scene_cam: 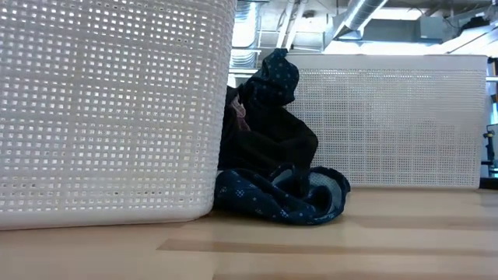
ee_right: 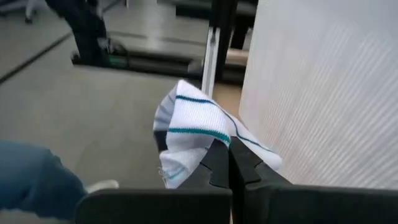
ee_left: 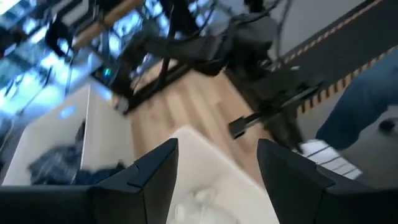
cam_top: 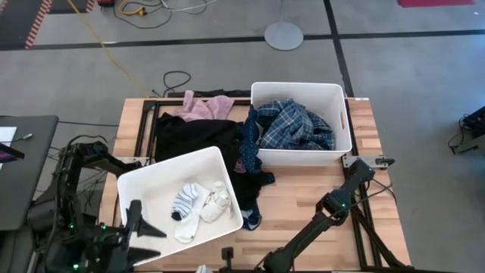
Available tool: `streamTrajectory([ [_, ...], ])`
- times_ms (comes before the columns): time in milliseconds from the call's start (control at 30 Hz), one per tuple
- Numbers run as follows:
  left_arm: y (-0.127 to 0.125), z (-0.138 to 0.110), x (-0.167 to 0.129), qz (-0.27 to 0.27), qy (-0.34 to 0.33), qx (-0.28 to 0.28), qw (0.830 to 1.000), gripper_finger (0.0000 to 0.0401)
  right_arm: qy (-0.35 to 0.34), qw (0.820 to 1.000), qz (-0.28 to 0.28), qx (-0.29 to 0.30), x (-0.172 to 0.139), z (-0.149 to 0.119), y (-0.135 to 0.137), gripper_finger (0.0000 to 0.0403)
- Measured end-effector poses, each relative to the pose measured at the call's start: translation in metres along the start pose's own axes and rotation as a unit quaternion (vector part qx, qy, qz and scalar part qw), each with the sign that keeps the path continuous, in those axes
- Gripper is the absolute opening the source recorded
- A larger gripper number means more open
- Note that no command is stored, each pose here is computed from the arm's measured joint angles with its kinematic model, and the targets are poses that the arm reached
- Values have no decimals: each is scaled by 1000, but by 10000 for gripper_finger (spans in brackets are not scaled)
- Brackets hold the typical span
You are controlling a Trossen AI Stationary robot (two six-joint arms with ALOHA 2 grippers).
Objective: Sort clothes
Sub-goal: Put the striped sock into the bottom laundry bin
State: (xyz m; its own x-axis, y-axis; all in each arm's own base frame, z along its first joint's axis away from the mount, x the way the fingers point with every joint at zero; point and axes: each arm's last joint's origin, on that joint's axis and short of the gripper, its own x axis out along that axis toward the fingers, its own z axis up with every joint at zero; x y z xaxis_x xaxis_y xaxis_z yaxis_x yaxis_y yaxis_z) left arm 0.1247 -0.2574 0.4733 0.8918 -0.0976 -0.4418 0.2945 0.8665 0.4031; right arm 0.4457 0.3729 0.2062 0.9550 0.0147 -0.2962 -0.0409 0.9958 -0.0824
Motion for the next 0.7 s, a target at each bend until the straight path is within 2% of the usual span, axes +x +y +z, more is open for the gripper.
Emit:
streamTrajectory([
  [100,-5,5,2,-14,-16,7,1000,215,-9,1000,-9,-16,-15,18,0,0],
  [400,-25,2,27,-45,-5,6,999,215,-41,997,-23,-59,-64,72,-5,0],
  [533,-34,2,40,-56,-17,-3,998,215,-41,995,-40,-77,-75,82,-9,0],
  [700,-43,0,57,-59,-32,-50,997,215,-44,992,-70,-91,-81,90,-14,0],
])
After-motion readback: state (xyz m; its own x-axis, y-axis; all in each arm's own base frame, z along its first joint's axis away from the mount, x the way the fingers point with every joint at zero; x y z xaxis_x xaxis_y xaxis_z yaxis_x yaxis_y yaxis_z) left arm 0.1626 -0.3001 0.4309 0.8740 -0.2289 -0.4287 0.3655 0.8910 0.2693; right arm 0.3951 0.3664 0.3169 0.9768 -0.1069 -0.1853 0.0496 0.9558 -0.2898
